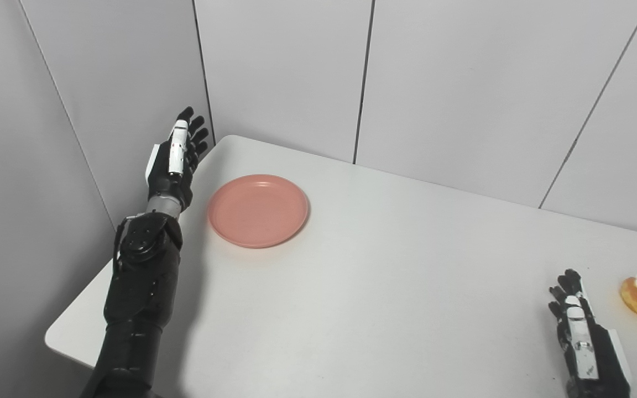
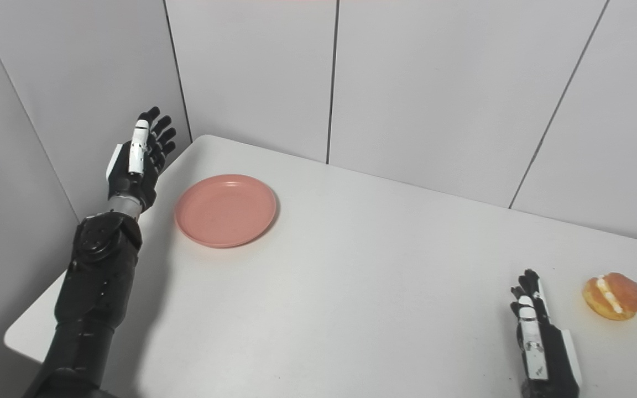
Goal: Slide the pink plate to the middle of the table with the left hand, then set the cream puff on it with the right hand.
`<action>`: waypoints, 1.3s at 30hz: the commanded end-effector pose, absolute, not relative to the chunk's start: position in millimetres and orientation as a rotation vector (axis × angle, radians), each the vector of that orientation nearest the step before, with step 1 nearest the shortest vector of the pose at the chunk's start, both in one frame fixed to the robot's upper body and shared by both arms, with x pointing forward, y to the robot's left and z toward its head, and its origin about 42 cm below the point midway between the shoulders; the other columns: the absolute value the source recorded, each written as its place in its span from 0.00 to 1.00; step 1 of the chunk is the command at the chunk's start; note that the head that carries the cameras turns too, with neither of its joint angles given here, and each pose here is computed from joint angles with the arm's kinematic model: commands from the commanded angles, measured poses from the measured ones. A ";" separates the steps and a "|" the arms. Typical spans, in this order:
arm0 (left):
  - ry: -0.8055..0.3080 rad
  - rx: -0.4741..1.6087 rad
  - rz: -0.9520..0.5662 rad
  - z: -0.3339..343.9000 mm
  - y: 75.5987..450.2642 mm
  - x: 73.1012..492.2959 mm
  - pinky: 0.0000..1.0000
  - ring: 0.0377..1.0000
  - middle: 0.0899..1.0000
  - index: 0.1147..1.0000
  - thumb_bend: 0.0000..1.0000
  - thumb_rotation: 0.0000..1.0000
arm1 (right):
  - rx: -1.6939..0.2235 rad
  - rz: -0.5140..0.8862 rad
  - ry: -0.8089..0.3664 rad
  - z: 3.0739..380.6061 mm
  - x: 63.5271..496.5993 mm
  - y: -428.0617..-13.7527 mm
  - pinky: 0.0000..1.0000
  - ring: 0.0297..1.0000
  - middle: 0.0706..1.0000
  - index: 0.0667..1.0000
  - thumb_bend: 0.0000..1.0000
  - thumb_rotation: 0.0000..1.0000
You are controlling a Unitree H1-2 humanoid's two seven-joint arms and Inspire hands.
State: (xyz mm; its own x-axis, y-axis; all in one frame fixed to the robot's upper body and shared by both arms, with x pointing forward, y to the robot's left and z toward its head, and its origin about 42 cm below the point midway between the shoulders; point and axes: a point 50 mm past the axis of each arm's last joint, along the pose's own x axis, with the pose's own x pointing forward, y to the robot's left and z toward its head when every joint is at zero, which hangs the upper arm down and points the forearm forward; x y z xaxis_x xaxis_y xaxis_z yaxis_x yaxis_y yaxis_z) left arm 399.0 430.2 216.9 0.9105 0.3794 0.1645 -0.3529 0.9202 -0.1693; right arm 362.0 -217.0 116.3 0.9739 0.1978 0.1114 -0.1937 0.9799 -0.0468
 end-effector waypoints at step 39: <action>-0.056 -0.254 0.352 156.6 447.5 419.5 0.98 0.96 0.97 0.96 0.33 1.00 | 0.005 0.195 -0.031 82.8 339.5 -213.3 1.00 1.00 1.00 1.00 0.11 1.00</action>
